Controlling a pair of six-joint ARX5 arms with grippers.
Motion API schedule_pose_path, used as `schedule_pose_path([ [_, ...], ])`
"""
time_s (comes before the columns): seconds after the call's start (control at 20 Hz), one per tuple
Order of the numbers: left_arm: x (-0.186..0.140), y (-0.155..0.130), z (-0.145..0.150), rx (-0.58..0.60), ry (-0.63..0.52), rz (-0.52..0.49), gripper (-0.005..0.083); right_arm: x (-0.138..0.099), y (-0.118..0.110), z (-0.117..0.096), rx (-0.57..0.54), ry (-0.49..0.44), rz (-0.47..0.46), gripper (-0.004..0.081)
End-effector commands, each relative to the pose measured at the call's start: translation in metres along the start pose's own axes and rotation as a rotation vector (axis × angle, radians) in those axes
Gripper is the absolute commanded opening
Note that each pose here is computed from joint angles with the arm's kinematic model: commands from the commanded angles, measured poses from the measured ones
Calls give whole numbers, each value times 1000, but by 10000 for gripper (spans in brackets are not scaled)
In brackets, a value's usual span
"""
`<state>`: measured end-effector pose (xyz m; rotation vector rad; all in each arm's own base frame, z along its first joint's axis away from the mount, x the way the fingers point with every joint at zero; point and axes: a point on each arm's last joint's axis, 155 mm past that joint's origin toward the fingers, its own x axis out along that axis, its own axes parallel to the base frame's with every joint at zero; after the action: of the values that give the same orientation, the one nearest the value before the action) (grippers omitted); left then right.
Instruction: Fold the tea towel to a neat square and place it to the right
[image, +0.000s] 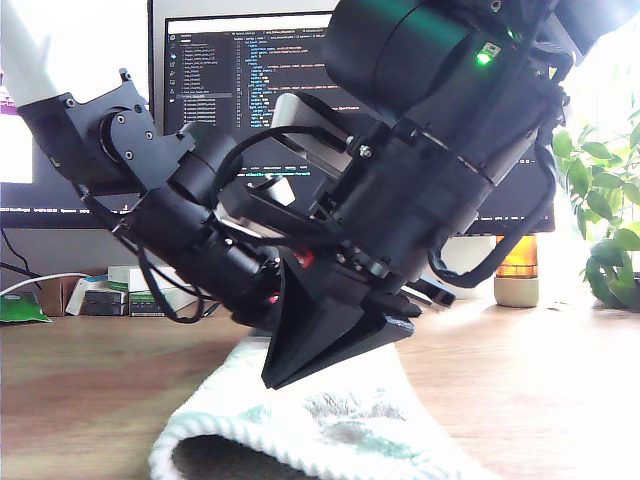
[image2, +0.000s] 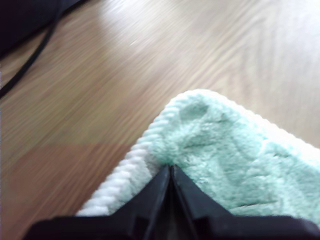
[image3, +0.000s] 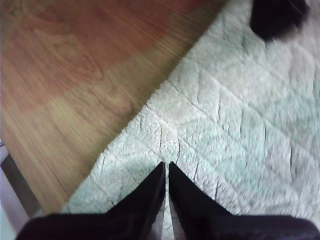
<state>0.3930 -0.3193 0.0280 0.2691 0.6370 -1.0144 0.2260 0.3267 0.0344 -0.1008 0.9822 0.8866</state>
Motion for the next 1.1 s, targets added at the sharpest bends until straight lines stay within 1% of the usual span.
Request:
schedule_pose_path([
  [0.0,3,-1,0,-3,-3,-10,-21,4,2,3,-36,-1,7,-11],
  [0.25,-12,11,20,14,-49,21,-21,3,3,3,-46,2,9,-11],
  [0.4,-25,20,32,26,-78,47,-21,2,3,3,-71,3,9,-11],
  [0.55,-43,26,46,29,-106,70,-21,-3,5,8,-124,-15,12,-11],
  [0.7,-64,24,59,31,-114,78,-21,-13,6,15,-182,-39,2,-11],
  [0.85,-86,9,67,37,-105,45,-21,-28,-5,18,-237,-47,-72,-11],
  [0.95,-99,1,69,52,-89,37,-21,-43,-9,25,-296,-69,-116,-11],
  [1.05,-108,-5,67,62,-75,31,-21,-56,-7,31,-328,-93,-125,-11],
])
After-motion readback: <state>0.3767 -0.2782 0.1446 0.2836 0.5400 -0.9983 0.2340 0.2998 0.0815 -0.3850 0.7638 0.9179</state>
